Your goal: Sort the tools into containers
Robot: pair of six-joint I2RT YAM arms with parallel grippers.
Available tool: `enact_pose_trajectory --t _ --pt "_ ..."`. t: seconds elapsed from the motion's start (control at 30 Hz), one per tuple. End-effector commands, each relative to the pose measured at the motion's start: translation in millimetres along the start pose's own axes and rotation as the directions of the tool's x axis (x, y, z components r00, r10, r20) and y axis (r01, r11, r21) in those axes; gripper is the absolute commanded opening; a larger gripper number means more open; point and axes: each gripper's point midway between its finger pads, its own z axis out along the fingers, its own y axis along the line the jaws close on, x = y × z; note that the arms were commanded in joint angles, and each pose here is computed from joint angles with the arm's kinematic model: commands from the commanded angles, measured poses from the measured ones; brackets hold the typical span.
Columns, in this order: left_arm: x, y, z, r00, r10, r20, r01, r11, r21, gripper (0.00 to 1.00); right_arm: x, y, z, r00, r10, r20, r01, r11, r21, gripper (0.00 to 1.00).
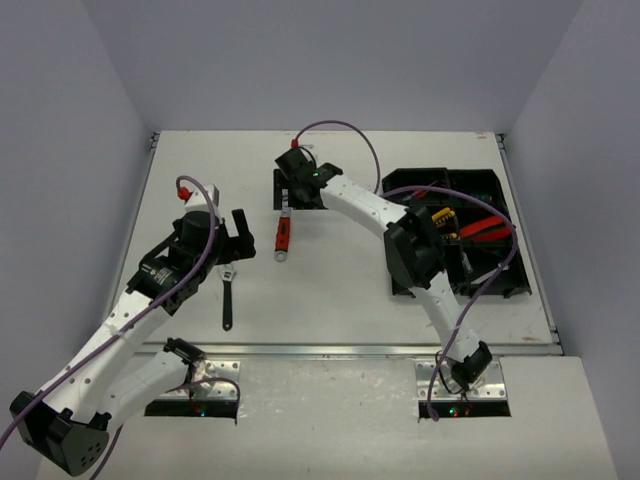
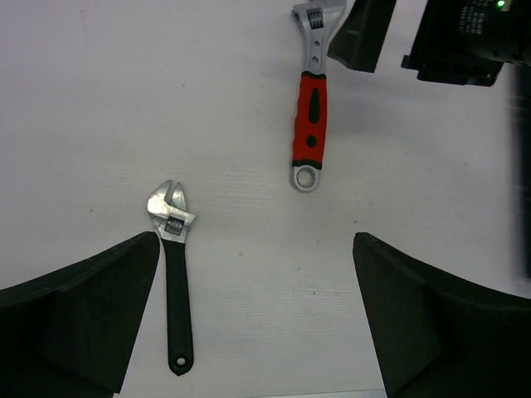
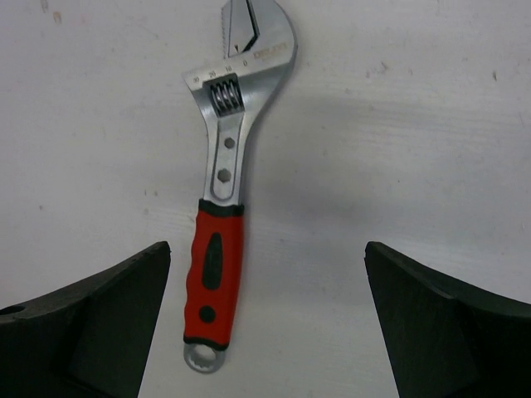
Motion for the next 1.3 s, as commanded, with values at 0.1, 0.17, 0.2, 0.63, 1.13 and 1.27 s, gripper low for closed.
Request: enact_pose_trajectory --t 0.1,0.17,0.2,0.63,1.13,1.27 --pt "-14 -16 -3 0.999 -0.013 0.052 0.009 0.997 0.079 1.0 -35 27 -2 0.986 0.037 0.16 -0.039 0.999 0.013 0.97" --pt "-16 -17 -4 0.998 -0.016 0.058 0.011 0.996 0.085 1.0 -36 24 -11 0.984 0.051 0.172 -0.053 0.999 0.007 0.98" --pt "-15 -17 -4 0.998 -0.015 0.057 0.01 0.996 0.087 1.0 -39 22 -20 0.982 0.056 0.18 -0.058 0.998 0.005 0.98" --pt "26 -46 40 0.972 0.005 -0.233 0.015 0.996 0.085 1.0 -85 -92 -201 0.935 -0.013 0.355 -0.009 0.998 0.06 0.99" --pt "7 -98 176 0.944 0.038 -0.329 -0.057 0.997 -0.048 0.96 13 -213 -323 0.918 -0.092 0.386 0.072 0.995 0.068 0.99" --pt "12 -99 209 0.916 0.059 -0.397 -0.099 0.992 -0.082 0.84 27 -222 -334 0.912 -0.095 0.398 0.076 0.995 0.064 0.99"
